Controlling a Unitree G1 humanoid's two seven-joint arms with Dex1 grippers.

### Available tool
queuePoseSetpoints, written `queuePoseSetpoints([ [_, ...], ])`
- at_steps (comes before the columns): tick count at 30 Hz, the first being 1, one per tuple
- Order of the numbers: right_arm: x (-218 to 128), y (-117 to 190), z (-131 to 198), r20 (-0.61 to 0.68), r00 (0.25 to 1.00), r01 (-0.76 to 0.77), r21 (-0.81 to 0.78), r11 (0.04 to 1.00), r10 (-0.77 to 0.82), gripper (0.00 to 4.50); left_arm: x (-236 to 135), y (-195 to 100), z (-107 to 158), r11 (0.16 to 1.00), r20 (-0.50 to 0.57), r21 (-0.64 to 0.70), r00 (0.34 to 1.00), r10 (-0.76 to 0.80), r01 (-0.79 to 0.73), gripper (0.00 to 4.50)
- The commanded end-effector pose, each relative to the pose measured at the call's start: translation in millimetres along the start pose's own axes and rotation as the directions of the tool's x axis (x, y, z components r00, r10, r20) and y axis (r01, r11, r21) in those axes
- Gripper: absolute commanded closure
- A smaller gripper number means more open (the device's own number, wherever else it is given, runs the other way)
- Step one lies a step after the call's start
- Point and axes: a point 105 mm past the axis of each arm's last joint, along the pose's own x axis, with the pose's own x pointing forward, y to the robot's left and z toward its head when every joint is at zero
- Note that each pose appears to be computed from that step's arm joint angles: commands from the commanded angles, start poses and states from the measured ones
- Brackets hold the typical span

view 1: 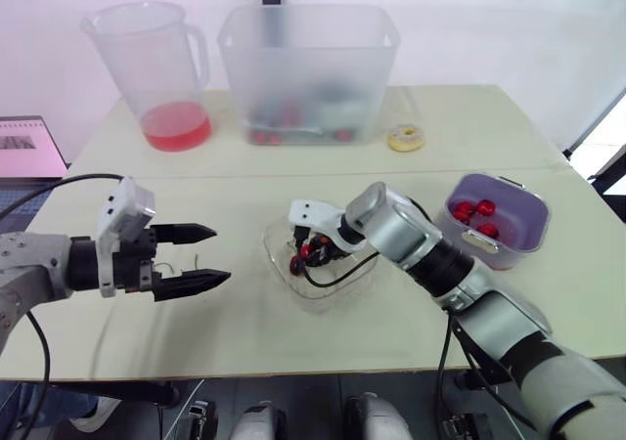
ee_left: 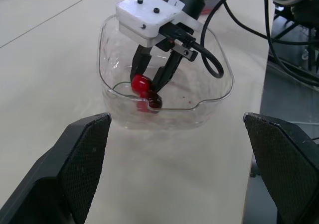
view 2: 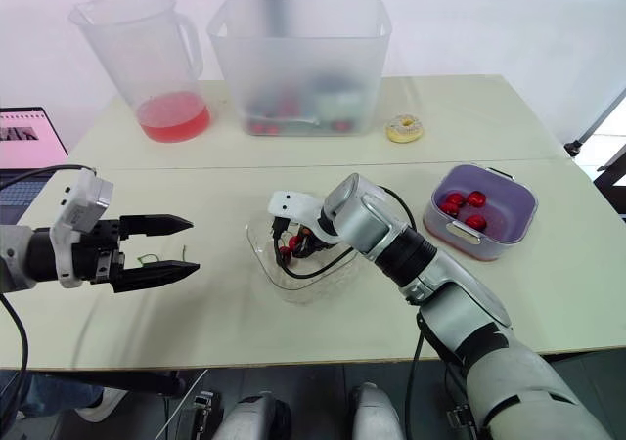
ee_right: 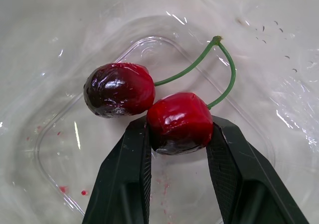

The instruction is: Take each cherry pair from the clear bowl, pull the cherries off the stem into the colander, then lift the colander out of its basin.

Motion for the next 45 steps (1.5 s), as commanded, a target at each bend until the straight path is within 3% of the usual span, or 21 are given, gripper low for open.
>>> queuePoseSetpoints([
  [1,-9,-2,7,0.008,1.000,0.013,-0.038,0.999,-0.012,2.92,0,-1,6,0.999,0.011,0.037,1.000,0.003,-0.003,0.00],
  [8,-32,-1,15,0.016,1.000,0.027,-0.108,0.994,-0.026,2.92,0,1,5,1.000,0.020,0.029,1.000,0.008,-0.008,0.00],
  [13,-75,1,27,0.083,0.995,0.065,-0.177,0.982,-0.051,2.92,0,6,16,1.000,0.114,-0.025,0.993,0.011,-0.008,0.00],
  [18,-128,6,57,0.388,0.919,0.230,-0.401,0.886,-0.063,2.92,-1,15,42,0.996,0.283,-0.093,0.959,0.021,0.006,0.00],
  [23,-158,-1,73,0.586,0.795,0.435,-0.375,0.819,-0.153,2.92,6,24,72,0.990,0.446,-0.138,0.894,0.043,0.021,0.00],
  [25,-164,-5,79,0.632,0.749,0.530,-0.391,0.752,-0.199,2.92,12,26,87,0.988,0.510,-0.149,0.859,0.042,0.040,0.00],
  [28,-167,-14,82,0.682,0.666,0.702,-0.436,0.563,-0.302,2.92,23,30,107,0.985,0.576,-0.159,0.816,0.044,0.059,0.00],
  [31,-166,-17,83,0.706,0.628,0.757,-0.457,0.468,-0.327,2.92,30,31,113,0.983,0.595,-0.170,0.802,0.049,0.066,0.00],
  [34,-163,-16,85,0.745,0.565,0.823,-0.477,0.308,-0.355,2.92,44,35,126,0.982,0.631,-0.172,0.775,0.046,0.082,0.00],
  [45,-170,-10,98,0.815,0.466,0.870,-0.350,0.348,-0.344,2.92,67,30,132,0.981,0.661,-0.160,0.750,0.025,0.108,0.00],
])
